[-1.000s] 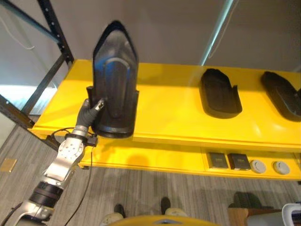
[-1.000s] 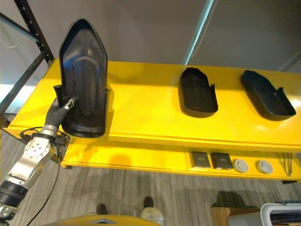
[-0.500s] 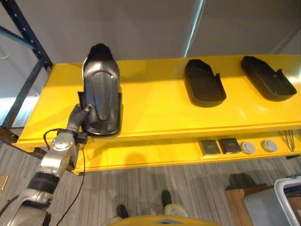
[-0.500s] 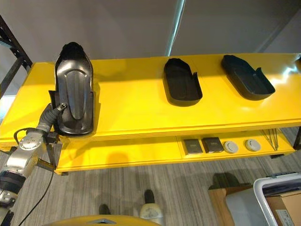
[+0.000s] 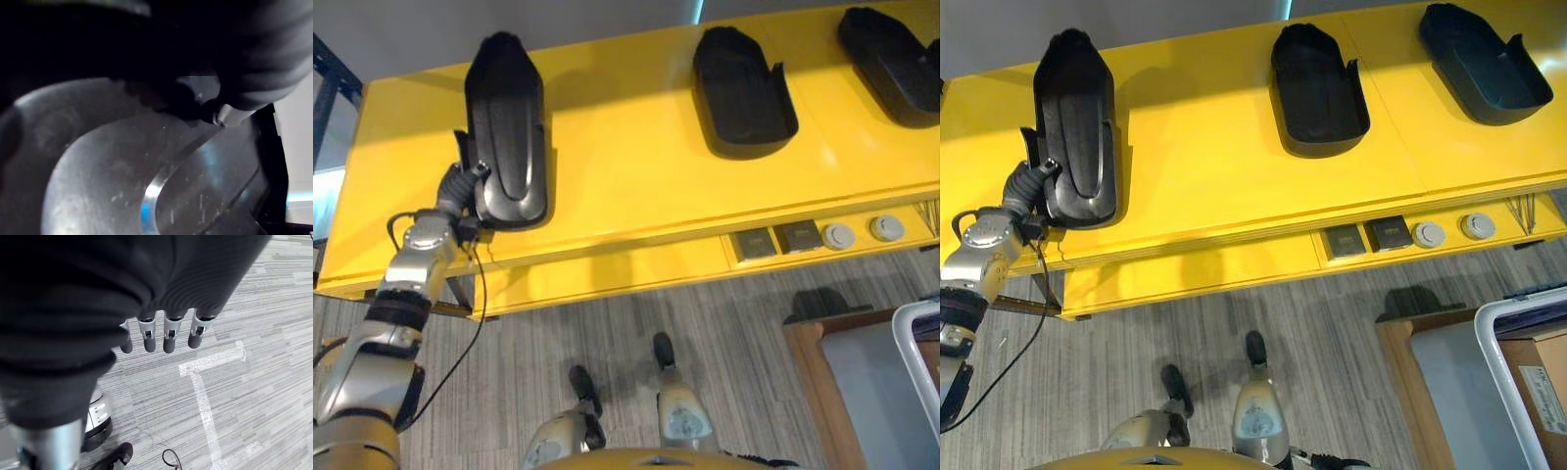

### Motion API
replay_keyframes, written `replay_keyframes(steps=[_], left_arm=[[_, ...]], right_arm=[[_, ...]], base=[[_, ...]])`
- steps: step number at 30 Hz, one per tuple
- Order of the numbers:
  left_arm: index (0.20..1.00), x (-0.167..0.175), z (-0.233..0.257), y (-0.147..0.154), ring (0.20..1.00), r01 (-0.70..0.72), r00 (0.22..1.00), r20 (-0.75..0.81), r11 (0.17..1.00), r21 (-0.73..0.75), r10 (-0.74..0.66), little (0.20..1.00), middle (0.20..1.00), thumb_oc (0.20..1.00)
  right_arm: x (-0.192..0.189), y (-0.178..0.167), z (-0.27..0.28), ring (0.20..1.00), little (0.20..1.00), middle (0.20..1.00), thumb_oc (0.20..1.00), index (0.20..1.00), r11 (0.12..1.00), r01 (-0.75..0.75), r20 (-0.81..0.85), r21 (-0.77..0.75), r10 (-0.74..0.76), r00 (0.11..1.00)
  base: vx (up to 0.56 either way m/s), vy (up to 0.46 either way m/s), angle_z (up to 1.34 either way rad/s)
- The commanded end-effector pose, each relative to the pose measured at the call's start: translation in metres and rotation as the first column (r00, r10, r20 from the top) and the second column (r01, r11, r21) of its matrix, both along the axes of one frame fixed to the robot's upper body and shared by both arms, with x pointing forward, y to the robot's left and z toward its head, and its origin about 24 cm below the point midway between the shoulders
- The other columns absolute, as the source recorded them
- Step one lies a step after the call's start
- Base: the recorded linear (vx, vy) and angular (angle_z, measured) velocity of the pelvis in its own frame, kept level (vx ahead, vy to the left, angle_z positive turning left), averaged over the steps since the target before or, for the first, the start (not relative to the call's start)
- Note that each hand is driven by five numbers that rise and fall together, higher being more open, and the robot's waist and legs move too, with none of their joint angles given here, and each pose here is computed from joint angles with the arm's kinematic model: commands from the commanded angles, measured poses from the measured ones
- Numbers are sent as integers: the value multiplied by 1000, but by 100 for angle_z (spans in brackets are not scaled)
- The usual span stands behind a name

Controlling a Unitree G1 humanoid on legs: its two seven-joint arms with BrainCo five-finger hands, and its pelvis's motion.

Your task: Move parts from the plastic box to the shelf.

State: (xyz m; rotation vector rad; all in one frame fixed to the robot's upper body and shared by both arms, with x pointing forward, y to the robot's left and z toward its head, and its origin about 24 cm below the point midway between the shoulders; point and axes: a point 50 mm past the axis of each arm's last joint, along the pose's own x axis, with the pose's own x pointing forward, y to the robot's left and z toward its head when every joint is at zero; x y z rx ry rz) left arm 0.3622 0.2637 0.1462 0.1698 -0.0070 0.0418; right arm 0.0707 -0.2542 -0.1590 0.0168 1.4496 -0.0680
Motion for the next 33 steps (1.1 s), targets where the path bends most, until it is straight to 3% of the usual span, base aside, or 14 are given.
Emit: replay_keyframes(steps=[1, 2, 7, 16, 20, 24, 25, 32, 33], left_arm=[[1000, 5, -9, 8, 1000, -36, 994, -98, 999, 26, 39, 1000, 1000, 1000], [1000, 7, -8, 13, 1000, -69, 988, -130, 992, 106, 82, 1000, 1000, 1000], [1000, 3, -21, 26, 1000, -105, 942, -290, 968, 228, 170, 1000, 1000, 1000], [1000, 9, -34, 22, 1000, -117, 893, -382, 943, 311, 237, 1000, 1000, 1000], [1000, 18, -18, 9, 1000, -111, 928, -310, 947, 303, 208, 1000, 1000, 1000], [1000, 27, 13, -7, 1000, -128, 978, -127, 961, 244, 162, 1000, 1000, 1000], [1000, 30, 41, -23, 1000, -61, 998, -2, 980, 188, 62, 1000, 1000, 1000], [1000, 6, 80, -60, 1000, 157, 952, 249, 983, 93, -176, 1000, 1000, 1000], [200, -17, 63, -67, 200, 205, 933, 273, 970, 130, -234, 200, 200, 200]], right_arm=[[5, -13, 5, 1000, 1000, 1000, 1000, 1000, 1000, 10, 5, -23, -10, 1000], [10, -9, 5, 1000, 1000, 1000, 1000, 1000, 1000, 6, 18, -24, -5, 1000], [5, -9, 3, 1000, 1000, 1000, 1000, 1000, 999, -7, -3, -32, 7, 1000], [-12, 0, -2, 1000, 1000, 1000, 1000, 1000, 999, 10, -71, -44, -13, 997], [-19, -2, -3, 1000, 1000, 1000, 1000, 1000, 999, 9, -105, -49, -14, 994], [-24, -1, -4, 1000, 1000, 1000, 1000, 1000, 999, 5, -122, -52, -12, 993], [-26, -2, -4, 1000, 1000, 1000, 1000, 1000, 999, 9, -126, -49, -16, 992], [-22, 5, -5, 1000, 1000, 1000, 1000, 1000, 1000, 23, -123, -5, -24, 992], [-24, 18, -9, 1000, 1000, 1000, 1000, 1000, 999, 24, -126, 24, -21, 992]], base=[[-65, -35, -2], [-50, -26, -1], [-8, -3, 0], [85, -21, 4], [17, -18, 1], [-22, -6, 3], [-35, -6, 4], [-13, -2, 8], [-18, -13, 9]])
